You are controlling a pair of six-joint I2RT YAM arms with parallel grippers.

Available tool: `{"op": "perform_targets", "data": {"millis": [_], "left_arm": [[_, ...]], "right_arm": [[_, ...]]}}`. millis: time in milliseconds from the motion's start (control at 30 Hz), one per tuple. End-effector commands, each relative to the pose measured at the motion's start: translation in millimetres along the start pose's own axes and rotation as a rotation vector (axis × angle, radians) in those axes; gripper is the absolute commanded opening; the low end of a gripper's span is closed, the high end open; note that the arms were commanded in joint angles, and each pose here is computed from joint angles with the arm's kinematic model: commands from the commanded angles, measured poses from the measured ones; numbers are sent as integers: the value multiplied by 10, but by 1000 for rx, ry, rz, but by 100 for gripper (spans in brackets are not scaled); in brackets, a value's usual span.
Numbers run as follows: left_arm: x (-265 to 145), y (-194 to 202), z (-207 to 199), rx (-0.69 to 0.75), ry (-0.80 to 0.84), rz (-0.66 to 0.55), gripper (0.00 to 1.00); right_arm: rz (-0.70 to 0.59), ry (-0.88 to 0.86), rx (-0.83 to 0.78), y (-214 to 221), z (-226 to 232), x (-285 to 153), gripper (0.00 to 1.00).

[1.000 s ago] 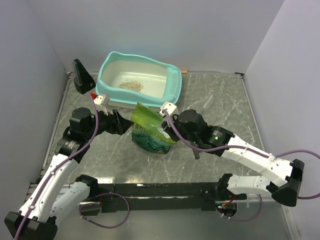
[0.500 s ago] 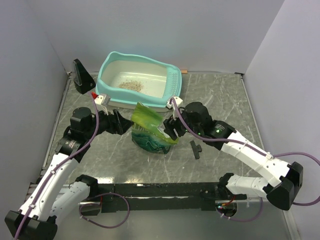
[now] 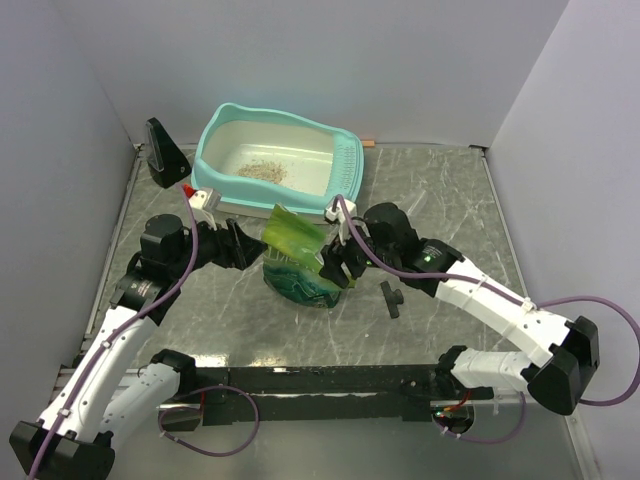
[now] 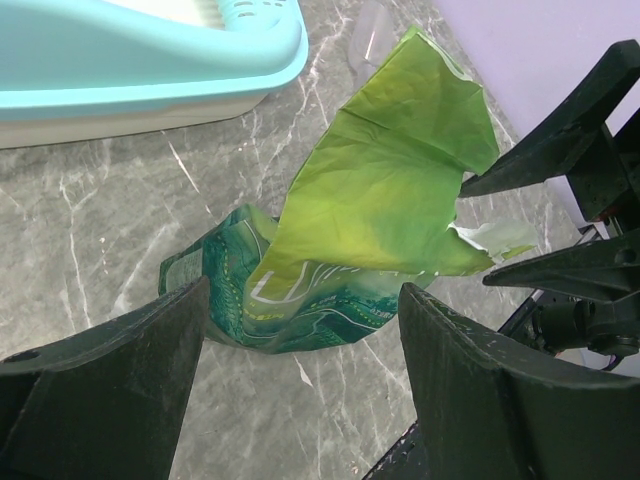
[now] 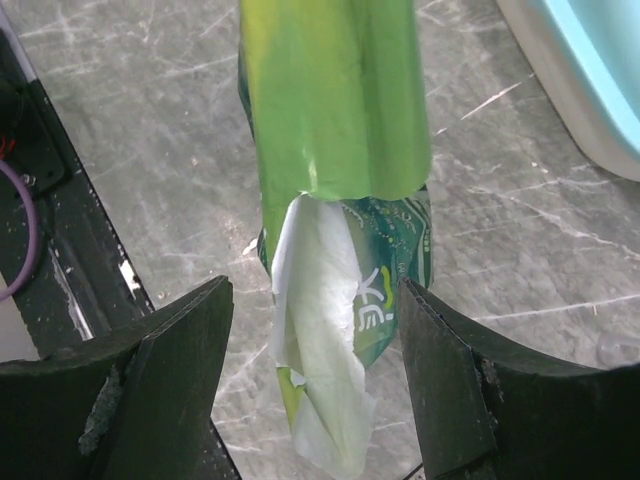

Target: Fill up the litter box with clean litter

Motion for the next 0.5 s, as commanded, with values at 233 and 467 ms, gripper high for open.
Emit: {"op": "perform_targets", "data": {"millis": [233, 467], "left_arm": [[-1, -39, -22, 25, 33, -16, 81], [5, -38, -20, 25, 34, -14, 81]], "right_arm": [[-129, 106, 68, -117, -144, -167, 74], [-113, 90, 81, -72, -180, -71, 74]]}}
Point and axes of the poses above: each gripper's point midway between its finger pads, its own x axis out along the fingers, its own z axis along the line the jaws close on, y = z × x, the point moved 10 cm from there along -x, back along the fingers, and after that the axes turned 1 degree about x, right-handed, at the moved point
